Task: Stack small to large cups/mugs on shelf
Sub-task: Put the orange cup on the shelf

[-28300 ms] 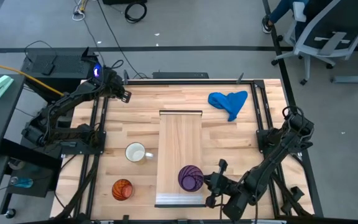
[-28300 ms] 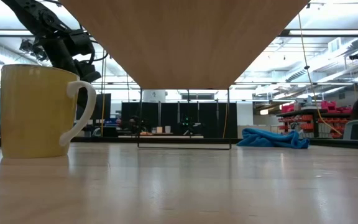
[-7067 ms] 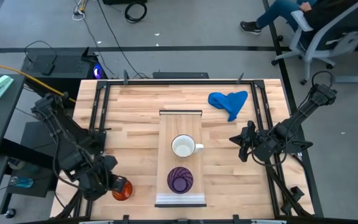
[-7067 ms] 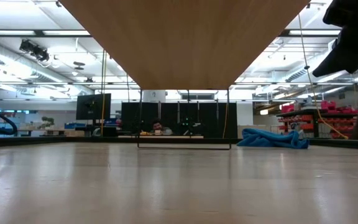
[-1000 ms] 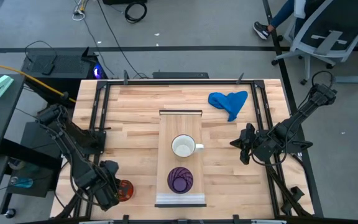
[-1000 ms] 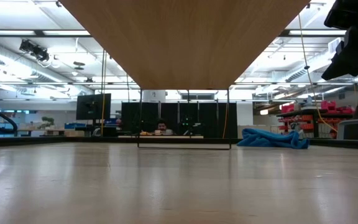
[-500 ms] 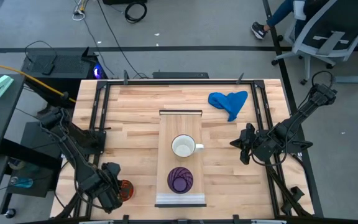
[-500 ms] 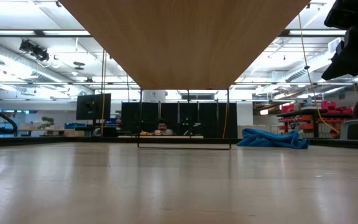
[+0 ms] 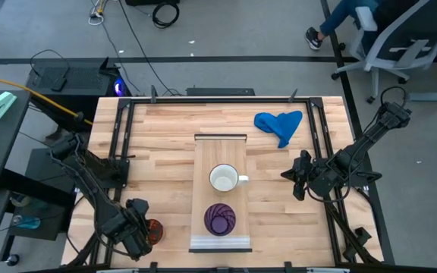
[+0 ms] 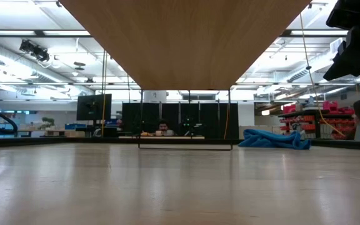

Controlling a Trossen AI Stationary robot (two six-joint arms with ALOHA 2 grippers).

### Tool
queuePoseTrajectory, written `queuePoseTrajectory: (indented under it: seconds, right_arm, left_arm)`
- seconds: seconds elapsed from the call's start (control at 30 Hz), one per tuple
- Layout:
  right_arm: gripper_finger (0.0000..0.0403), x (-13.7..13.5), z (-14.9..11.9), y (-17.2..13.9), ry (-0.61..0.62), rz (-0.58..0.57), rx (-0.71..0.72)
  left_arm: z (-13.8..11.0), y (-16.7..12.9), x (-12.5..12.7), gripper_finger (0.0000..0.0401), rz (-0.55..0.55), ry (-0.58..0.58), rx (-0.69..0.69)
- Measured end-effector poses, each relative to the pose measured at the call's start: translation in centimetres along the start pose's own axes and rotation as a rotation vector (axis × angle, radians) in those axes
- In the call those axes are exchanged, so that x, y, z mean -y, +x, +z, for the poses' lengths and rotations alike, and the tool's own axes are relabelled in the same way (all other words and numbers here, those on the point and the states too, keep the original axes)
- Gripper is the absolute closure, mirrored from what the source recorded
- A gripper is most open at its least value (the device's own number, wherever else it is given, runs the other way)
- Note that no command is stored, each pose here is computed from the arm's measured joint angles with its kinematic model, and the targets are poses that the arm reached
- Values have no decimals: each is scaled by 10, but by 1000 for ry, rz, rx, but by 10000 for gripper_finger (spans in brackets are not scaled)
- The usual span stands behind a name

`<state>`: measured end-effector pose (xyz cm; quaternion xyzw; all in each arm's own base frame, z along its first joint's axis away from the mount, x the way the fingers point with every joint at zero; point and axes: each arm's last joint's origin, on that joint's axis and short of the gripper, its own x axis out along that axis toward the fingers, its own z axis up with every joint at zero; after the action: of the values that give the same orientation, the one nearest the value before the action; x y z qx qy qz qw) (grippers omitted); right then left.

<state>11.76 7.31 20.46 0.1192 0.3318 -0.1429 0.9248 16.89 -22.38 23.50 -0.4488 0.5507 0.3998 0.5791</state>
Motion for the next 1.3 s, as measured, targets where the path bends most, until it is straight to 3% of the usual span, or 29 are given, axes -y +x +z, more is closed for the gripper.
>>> queuePoseTrajectory:
  seconds: [0.37,0.7,0.93,1.17,1.3]
  right_arm:
    - [389,0,0,0,-1,-1,-1]
    - [389,0,0,0,-16,-1,-1]
    - [389,0,0,0,-22,-2,-2]
    - [389,0,0,0,-42,-2,-3]
    - [389,0,0,0,-49,-3,-3]
  left_arm:
    - [0,1,1,330,2,-2,2]
    - [1,1,3,386,-14,3,-4]
    - [1,-3,6,388,-50,11,-40]
    - [10,-35,10,388,-170,2,-87]
    - [25,-61,10,388,-193,-15,-36]
